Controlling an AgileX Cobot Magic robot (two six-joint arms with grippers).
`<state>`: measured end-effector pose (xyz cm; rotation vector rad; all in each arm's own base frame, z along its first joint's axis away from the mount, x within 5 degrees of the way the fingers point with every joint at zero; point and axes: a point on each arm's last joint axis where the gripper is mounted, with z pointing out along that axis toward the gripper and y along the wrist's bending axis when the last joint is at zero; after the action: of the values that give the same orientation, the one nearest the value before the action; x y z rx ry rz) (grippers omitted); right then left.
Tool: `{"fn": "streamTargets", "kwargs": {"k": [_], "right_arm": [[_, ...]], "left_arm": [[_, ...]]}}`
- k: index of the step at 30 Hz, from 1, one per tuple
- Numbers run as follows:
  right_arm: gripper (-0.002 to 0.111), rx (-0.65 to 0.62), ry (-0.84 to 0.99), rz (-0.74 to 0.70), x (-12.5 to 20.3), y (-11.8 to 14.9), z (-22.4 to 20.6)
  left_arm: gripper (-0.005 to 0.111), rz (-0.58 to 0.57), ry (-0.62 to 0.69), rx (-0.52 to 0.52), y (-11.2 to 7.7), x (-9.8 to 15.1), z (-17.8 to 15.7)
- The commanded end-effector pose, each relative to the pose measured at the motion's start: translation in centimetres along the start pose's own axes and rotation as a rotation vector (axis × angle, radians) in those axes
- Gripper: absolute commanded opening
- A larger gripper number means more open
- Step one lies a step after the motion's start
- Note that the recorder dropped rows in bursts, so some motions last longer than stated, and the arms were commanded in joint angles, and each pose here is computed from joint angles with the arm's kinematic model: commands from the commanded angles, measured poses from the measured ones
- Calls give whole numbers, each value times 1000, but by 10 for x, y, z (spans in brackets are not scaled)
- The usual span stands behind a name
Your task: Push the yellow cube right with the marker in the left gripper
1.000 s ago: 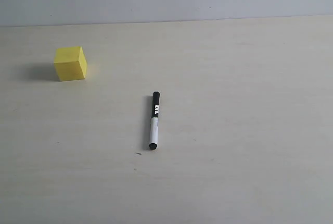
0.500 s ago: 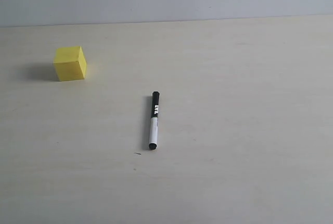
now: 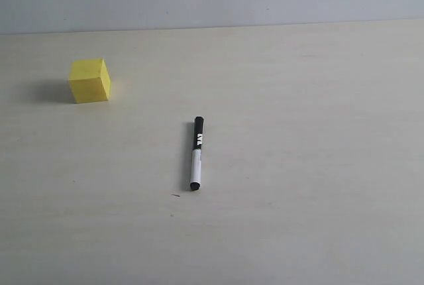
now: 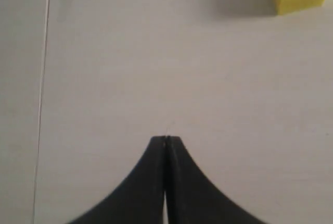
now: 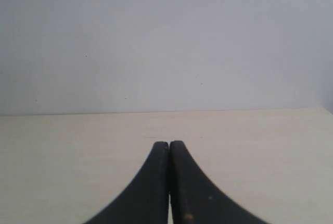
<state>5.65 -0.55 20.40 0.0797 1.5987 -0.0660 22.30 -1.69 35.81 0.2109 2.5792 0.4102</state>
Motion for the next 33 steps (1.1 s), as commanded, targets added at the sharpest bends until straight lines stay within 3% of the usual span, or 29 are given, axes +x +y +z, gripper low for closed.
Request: {"fn": "streamTargets", "kwargs": {"k": [1,6,12,15,19,25,33], "right_arm": [[0,5,-8,-1,1,0,0],[0,5,-8,-1,1,0,0],[0,5,-8,-1,1,0,0],[0,5,-8,-1,1,0,0],[0,5,-8,-1,1,0,0],[0,5,-8,-1,1,0,0],[0,5,-8,-1,1,0,0]], "left_arm": [[0,-41,228,240,-40,-12,37],[0,37,143,585,-102,-26,49],[0,124,-121,897,-161,-42,22],[0,194,-244,984,-181,-44,6],[0,195,-335,1020,-195,-47,-2],[0,173,-203,1008,-214,-41,13],[4,235,-47,750,-239,-24,40]]}}
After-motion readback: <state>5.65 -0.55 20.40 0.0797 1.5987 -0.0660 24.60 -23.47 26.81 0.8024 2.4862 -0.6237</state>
